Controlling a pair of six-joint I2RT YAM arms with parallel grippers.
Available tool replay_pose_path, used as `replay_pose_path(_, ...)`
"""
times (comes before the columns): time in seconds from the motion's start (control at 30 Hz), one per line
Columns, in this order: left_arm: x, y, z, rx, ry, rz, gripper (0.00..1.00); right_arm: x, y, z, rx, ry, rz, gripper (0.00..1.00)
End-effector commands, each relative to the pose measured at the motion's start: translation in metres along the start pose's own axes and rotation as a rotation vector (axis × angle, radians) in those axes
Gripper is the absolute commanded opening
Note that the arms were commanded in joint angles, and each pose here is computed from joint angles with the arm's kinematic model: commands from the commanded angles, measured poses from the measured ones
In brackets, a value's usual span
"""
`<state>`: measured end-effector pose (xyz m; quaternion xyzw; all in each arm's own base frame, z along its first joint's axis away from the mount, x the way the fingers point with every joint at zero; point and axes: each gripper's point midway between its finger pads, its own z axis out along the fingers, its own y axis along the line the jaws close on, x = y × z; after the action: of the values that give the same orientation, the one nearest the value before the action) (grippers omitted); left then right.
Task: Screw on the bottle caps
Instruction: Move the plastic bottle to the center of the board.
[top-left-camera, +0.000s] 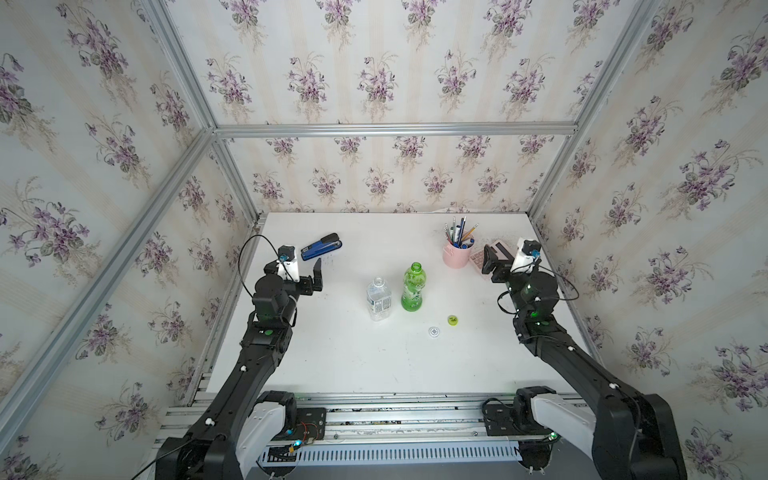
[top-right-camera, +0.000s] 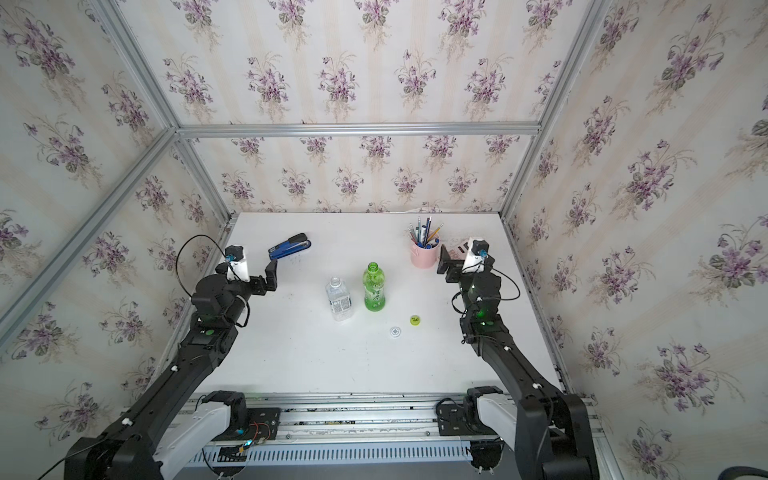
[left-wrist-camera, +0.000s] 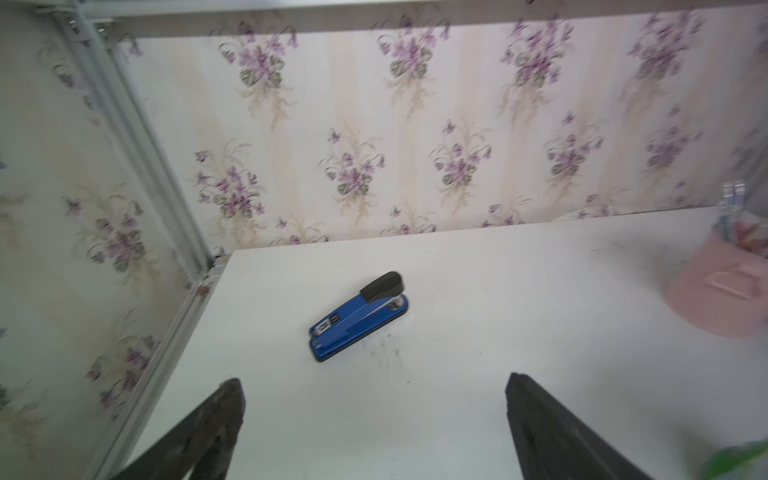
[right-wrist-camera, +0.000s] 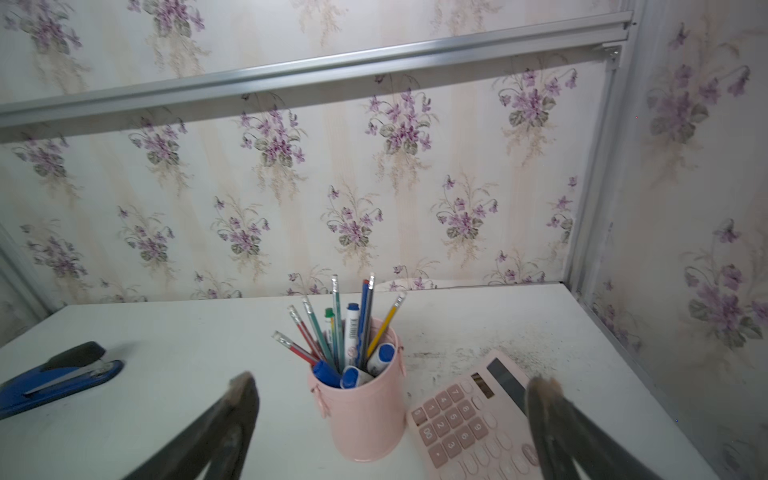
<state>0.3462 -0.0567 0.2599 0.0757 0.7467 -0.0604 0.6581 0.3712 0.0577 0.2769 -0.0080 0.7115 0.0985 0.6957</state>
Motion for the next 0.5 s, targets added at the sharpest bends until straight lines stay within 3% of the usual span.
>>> replay_pose_path(0.0, 0.000, -0.072, -0.015, 0.248, 0.085, 0.051, 1.00, 0.033, 0.041, -0.009, -0.135, 0.283, 0.036, 0.97)
replay_pose_path(0.13, -0.016, -0.139, -0.049, 0.458, 0.047, 0.160, 1.00, 0.028, 0.105, -0.014, -0.286, 0.402, -0.056, 0.92)
replay_pose_path(0.37, -0.009, -0.199, -0.092, 0.717, 0.044, 0.245, 1.00, 0.047, 0.185, -0.021, -0.484, 0.570, -0.178, 0.85)
replay_pose_path(0.47, 0.002, -0.214, -0.100, 0.802, 0.042, 0.223, 1.00, 0.059, 0.203, -0.020, -0.526, 0.614, -0.210, 0.82)
